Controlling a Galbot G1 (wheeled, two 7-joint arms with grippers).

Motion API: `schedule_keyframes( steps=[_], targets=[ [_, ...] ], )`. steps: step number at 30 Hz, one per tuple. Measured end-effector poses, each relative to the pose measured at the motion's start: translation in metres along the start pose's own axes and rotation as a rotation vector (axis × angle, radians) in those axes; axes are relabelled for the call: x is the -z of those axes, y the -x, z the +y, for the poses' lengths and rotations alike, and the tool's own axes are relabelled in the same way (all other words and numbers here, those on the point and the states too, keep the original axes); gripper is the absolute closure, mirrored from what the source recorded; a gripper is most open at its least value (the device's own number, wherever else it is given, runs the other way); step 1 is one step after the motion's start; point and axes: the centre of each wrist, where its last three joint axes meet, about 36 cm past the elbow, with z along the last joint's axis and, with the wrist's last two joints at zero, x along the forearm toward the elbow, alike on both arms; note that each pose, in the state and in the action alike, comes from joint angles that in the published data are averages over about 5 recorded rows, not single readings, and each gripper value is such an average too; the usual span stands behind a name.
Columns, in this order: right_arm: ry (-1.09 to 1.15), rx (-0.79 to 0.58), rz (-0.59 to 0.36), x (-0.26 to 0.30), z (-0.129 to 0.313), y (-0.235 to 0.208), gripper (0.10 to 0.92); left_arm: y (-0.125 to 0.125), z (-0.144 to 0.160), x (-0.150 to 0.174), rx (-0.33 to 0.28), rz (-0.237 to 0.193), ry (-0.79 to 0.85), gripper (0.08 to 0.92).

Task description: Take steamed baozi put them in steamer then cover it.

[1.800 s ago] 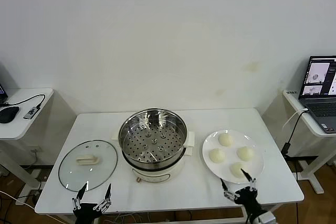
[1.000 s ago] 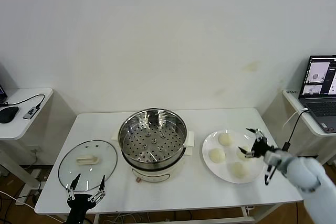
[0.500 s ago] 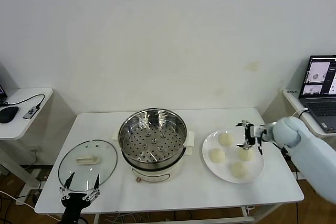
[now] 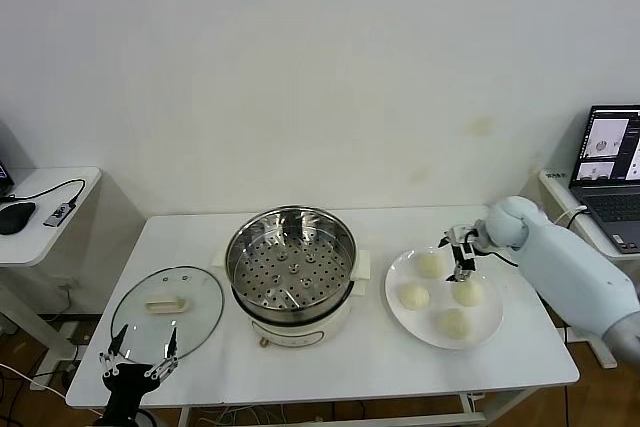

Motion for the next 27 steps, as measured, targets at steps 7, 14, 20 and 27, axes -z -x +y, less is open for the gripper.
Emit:
schedule_keyframes(
  steps=[7,14,20,27],
  targets=[
    [-0.011,0.024,0.021,0.012,-0.006,0.015,0.2,0.001,0.003,0.001,0.005,-0.006,0.01,0.177],
    [-0.014,0.027,0.04,0.016,-0.009,0.023,0.203,0.003,0.006,0.0,0.01,-0.011,0.018,0.177],
    [-0.017,0.028,0.045,0.019,-0.01,0.027,0.282,0.004,0.004,-0.002,0.011,-0.015,0.022,0.177],
    [-0.018,0.027,0.046,0.019,-0.008,0.029,0.398,0.002,0.004,-0.001,0.01,-0.016,0.027,0.177]
  ],
)
